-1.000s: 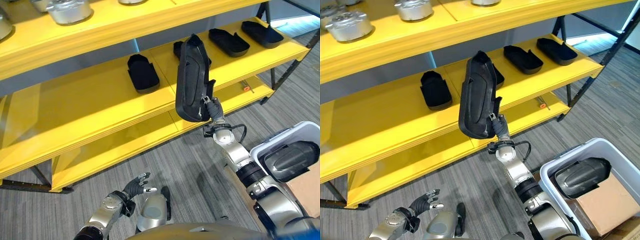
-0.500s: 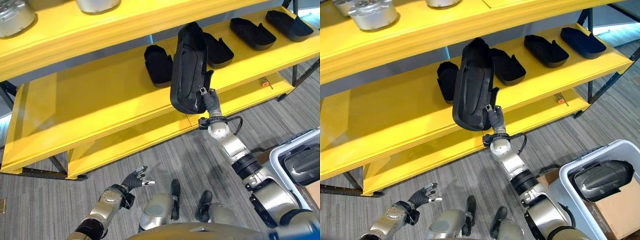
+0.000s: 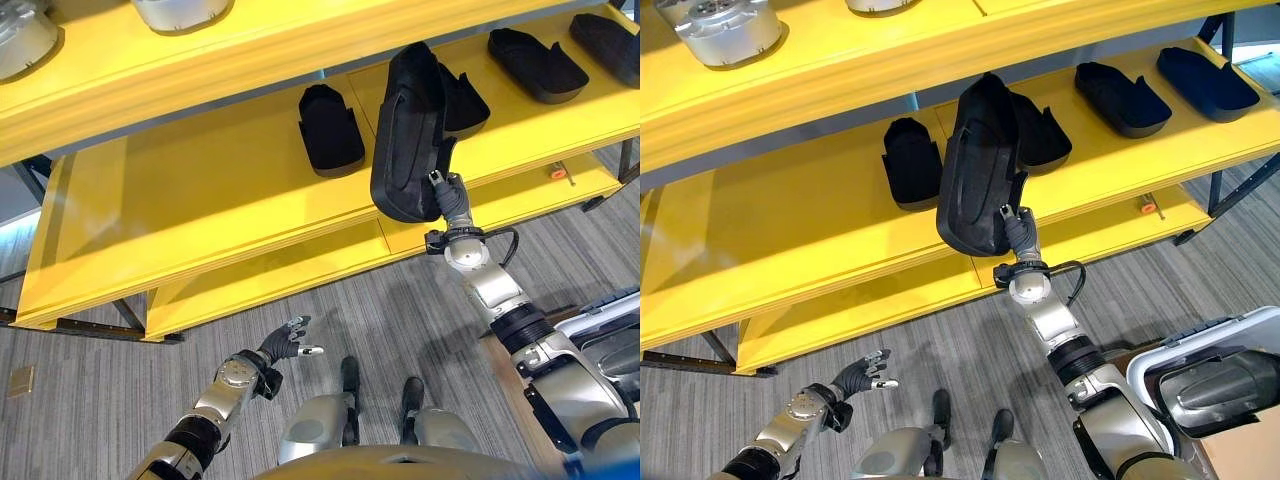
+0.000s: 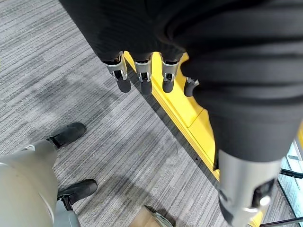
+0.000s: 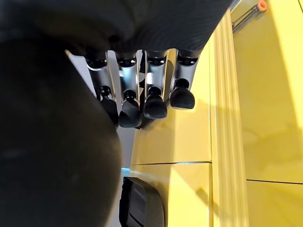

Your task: Move parts from the plastic box to the shelf.

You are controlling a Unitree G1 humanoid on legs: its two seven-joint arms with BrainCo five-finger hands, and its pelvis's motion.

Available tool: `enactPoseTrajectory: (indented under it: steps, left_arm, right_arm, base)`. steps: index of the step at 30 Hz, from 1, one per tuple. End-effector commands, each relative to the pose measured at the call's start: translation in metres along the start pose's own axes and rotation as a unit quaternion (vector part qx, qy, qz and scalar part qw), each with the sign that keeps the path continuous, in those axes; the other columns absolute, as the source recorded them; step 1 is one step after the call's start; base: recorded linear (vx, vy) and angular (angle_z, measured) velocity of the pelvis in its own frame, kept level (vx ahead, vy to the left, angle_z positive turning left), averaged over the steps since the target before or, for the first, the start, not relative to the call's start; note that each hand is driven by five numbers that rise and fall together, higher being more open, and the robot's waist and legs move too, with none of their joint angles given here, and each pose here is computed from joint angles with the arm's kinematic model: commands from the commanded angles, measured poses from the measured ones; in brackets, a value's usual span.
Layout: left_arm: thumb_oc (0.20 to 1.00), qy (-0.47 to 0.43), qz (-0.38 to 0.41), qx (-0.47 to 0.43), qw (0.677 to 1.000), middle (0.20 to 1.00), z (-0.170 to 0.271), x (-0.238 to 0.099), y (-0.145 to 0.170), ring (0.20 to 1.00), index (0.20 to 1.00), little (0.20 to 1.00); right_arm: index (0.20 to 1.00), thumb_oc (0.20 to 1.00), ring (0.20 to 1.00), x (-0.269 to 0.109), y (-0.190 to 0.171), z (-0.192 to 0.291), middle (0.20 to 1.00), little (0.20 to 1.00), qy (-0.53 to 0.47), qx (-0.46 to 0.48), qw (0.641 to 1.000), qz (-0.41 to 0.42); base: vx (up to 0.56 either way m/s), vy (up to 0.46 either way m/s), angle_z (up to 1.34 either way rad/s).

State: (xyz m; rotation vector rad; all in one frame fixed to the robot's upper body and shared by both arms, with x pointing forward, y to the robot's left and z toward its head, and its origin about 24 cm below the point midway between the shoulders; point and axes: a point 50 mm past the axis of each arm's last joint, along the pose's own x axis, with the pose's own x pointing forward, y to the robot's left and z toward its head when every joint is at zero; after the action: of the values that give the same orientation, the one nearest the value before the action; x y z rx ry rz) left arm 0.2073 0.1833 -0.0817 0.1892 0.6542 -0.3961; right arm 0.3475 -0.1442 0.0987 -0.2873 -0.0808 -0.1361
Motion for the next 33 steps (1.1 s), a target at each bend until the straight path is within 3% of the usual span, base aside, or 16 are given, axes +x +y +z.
enactPoseTrajectory:
  steps: [1, 7, 10, 22, 33]
  left_arm:
    - [1.000, -0.014, -0.021, 0.030, 0.999, 1.000, 0.010, 0.000, -0.001, 1.000, 1.000, 1.000]
    - [1.000, -0.015, -0.035, 0.041, 0.998, 1.000, 0.015, 0.001, -0.003, 1.000, 1.000, 1.000]
    - [1.000, -0.035, -0.079, 0.056, 0.995, 1.000, 0.031, 0.008, -0.010, 1.000, 1.000, 1.000]
    - [1.000, 0.005, -0.117, 0.000, 0.993, 1.000, 0.010, 0.005, -0.036, 1.000, 1.000, 1.000]
    - [1.000, 0.015, -0.082, -0.002, 0.997, 1.000, -0.006, -0.008, -0.013, 1.000, 1.000, 1.000]
  right_arm:
    - [0.200, 0.200, 0.200, 0.012, 0.006, 0.057, 0.200, 0.200, -0.110, 0.037, 0.993, 0.004]
    - [0.200, 0.200, 0.200, 0.010, 0.006, 0.055, 0.200, 0.200, -0.113, 0.025, 0.993, 0.006]
    - [0.200, 0.200, 0.200, 0.014, -0.005, 0.058, 0.200, 0.200, -0.111, 0.018, 0.993, -0.016]
    - [0.200, 0.200, 0.200, 0.014, -0.011, 0.032, 0.200, 0.200, -0.070, -0.018, 0.997, -0.018]
    - [0.200, 0.200, 0.200, 0.007, -0.012, 0.023, 0.200, 0.200, -0.063, -0.001, 0.998, -0.016]
  base:
    - [0.18, -0.064, 0.07]
    - [0.08, -0.039, 0.06]
    - [0.07, 0.105, 0.47]
    - [0.15, 0.373, -0.01]
    - [0.06, 0.125, 0.03]
